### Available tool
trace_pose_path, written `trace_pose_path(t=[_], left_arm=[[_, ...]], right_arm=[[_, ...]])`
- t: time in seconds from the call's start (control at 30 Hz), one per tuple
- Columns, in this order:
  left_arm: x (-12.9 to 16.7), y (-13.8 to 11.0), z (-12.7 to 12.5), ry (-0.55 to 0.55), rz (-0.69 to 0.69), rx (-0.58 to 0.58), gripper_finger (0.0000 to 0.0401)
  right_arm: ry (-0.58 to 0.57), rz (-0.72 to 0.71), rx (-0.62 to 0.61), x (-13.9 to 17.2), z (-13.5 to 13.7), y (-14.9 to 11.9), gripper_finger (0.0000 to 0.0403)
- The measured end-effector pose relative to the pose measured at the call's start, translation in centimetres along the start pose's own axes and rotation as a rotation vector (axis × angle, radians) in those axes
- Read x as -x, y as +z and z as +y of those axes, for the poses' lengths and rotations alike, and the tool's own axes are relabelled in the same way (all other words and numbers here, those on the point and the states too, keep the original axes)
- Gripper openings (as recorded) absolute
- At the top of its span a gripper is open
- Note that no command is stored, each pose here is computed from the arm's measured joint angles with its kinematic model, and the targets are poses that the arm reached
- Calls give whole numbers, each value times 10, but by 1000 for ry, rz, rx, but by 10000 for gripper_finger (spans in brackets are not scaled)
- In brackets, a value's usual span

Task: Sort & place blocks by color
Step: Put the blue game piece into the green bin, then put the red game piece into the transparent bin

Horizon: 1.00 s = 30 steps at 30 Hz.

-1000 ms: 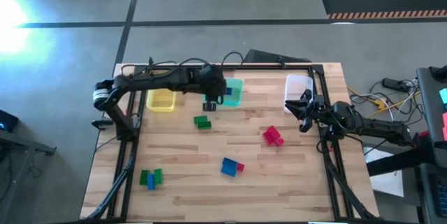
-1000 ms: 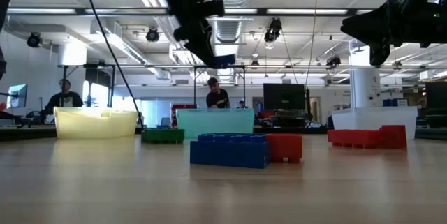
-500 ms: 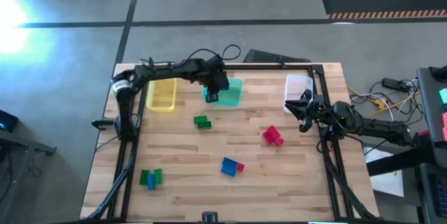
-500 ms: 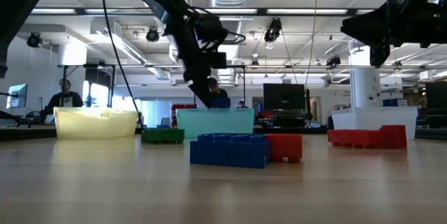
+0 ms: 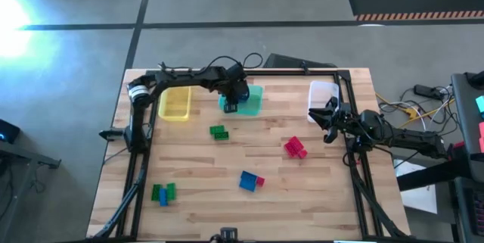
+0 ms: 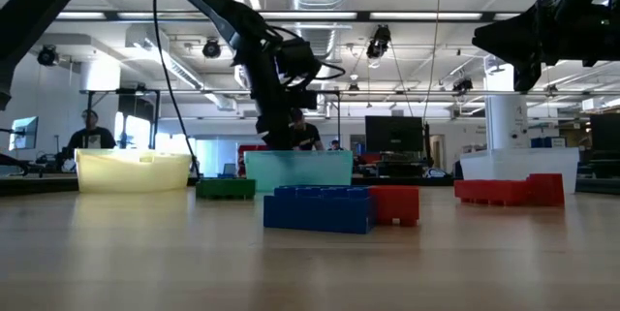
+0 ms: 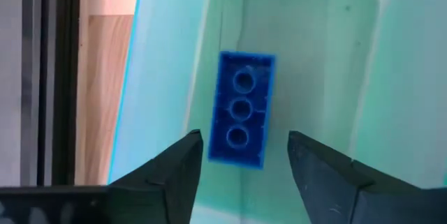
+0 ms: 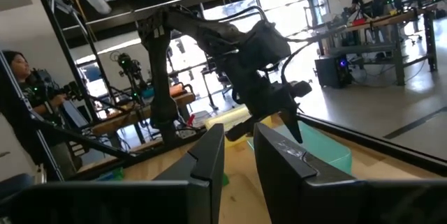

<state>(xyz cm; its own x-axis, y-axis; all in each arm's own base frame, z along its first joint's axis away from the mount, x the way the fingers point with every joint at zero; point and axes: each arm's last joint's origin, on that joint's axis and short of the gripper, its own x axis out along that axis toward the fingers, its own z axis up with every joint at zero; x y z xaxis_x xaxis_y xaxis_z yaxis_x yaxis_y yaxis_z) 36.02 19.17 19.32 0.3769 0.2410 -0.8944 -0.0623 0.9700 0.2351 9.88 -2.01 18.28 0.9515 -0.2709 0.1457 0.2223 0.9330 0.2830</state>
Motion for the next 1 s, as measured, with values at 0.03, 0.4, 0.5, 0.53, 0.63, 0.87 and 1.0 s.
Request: trace_pose_path(t=[0.03, 0.4, 0.5, 0.53, 0.63, 0.87, 1.0], left_arm=[[1, 0, 0, 1, -2, 0, 199], [28, 13, -4, 37, -70, 102, 206], [48, 21, -14, 46, -135, 194, 207], [55, 23, -20, 43, -161, 206, 207], [76, 32, -43, 37, -245, 214, 207], [119, 36, -108, 46, -494, 167, 208], [139, 26, -145, 33, -648, 155, 208]], right_arm=[[0, 0, 0, 0, 0, 0, 68], [-1, -1, -1, 0, 0, 0, 68], [-2, -1, -2, 0, 0, 0, 68], [-2, -1, -2, 0, 0, 0, 68], [-2, 0, -3, 0, 0, 0, 68], [21, 17, 9, -1, 1, -1, 68], [35, 19, 32, -1, 1, -1, 68]])
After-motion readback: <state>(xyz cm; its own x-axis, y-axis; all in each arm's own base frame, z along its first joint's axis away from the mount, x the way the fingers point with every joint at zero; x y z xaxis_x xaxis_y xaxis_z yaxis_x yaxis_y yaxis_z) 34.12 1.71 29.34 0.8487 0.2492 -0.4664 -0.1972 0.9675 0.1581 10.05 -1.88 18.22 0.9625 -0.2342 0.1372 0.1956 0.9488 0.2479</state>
